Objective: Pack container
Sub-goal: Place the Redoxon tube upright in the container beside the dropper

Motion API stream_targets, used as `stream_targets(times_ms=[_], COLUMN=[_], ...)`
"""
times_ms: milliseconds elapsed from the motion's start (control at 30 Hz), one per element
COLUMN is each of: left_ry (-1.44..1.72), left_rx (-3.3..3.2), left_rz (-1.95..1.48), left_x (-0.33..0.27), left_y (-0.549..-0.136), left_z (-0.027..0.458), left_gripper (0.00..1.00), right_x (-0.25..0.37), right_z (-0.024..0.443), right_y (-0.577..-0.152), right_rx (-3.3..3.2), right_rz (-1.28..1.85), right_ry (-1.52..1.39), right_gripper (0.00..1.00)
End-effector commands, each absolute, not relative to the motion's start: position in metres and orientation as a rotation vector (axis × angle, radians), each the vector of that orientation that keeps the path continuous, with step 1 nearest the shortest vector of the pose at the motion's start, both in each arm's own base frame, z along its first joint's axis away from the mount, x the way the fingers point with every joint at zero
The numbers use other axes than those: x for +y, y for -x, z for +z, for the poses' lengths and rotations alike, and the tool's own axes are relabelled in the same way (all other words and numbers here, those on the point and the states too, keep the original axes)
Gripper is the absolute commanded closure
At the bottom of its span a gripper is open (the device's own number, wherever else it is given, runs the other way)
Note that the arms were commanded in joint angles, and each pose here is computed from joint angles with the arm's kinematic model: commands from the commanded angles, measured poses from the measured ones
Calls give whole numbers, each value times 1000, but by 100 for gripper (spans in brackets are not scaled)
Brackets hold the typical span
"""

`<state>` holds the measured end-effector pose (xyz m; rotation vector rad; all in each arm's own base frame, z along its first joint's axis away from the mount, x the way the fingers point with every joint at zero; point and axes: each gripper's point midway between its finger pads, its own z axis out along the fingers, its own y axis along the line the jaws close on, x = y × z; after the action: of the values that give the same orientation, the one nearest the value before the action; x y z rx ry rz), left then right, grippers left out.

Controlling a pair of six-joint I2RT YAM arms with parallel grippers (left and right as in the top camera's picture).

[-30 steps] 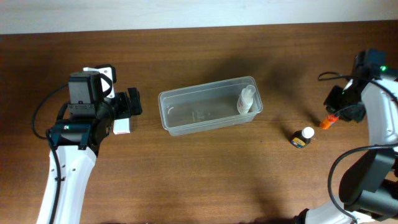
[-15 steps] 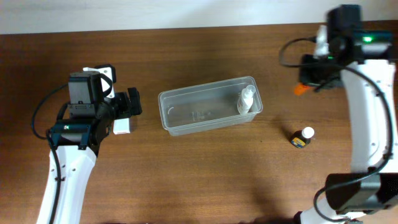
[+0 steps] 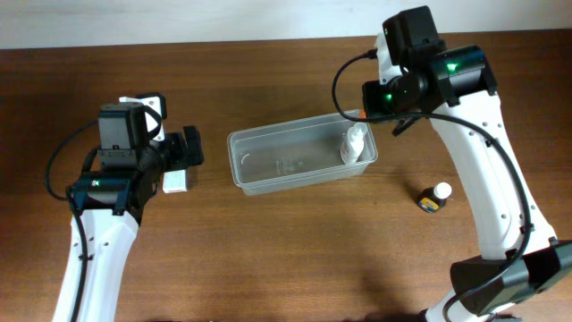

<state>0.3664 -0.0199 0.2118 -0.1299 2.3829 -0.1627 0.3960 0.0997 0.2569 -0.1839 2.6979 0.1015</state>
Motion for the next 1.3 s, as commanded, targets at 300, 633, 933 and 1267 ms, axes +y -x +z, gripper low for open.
stream_targets(times_ms=[300,633,933,1267], left_ry=[149,149,150,150], left_rx=[2366,2373,2372,2372], left_rz=[-156,-155,-155,-155], left_x=[-16,-16,-16,-16], left_y=[-370,-369,-369,-369], left_z=[219,217,217,218], left_gripper=[0,0,0,0], right_x=[120,123,125,126], right_z=[254,210,173,132], right_y=[-421,-432,-438,-442], right_rx=[2642,2747,2832,2925], right_rz=[193,181,164,144], right_ry=[219,225,227,230], right_gripper=[82,82,83,82])
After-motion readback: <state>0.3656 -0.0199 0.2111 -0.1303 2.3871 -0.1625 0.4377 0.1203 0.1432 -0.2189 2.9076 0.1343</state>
